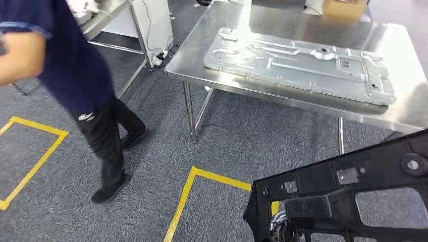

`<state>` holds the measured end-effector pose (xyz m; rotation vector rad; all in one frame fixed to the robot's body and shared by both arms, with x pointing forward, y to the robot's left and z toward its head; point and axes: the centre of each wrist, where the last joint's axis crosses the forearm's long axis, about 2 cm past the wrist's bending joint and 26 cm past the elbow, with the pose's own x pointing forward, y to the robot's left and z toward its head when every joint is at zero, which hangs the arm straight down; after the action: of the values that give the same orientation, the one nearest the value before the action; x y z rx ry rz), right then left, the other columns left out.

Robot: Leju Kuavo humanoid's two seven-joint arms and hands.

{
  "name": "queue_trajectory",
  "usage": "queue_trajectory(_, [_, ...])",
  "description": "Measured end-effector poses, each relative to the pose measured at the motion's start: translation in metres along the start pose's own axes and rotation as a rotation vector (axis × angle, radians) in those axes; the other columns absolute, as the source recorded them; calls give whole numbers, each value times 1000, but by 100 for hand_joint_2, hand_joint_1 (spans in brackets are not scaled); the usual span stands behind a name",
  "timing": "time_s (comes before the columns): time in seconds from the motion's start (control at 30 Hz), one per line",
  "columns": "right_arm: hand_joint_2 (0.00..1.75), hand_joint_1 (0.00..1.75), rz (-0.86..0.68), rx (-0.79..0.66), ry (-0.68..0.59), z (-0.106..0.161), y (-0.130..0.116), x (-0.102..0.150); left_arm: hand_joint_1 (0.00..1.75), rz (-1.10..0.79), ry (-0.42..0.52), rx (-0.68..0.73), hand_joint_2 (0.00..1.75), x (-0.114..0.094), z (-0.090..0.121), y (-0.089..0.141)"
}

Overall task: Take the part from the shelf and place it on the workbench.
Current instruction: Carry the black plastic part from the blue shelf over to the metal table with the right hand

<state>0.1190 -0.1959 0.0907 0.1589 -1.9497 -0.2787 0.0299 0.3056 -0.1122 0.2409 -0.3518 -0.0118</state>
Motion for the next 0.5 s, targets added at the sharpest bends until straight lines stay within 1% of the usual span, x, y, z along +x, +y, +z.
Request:
queue_trajectory(0.1, [175,175,17,-3,3,1,-1,0,0,2,-3,-4,175,2,0,-2])
queue_trajectory(0.37, [175,175,51,-6,-1,0,-2,1,0,3,1,-14,175,-1,1,-4])
queue_trajectory(0.5, [175,175,131,-29,-15,-3,-3,4,0,6,-6,-26,175,1,1,-5])
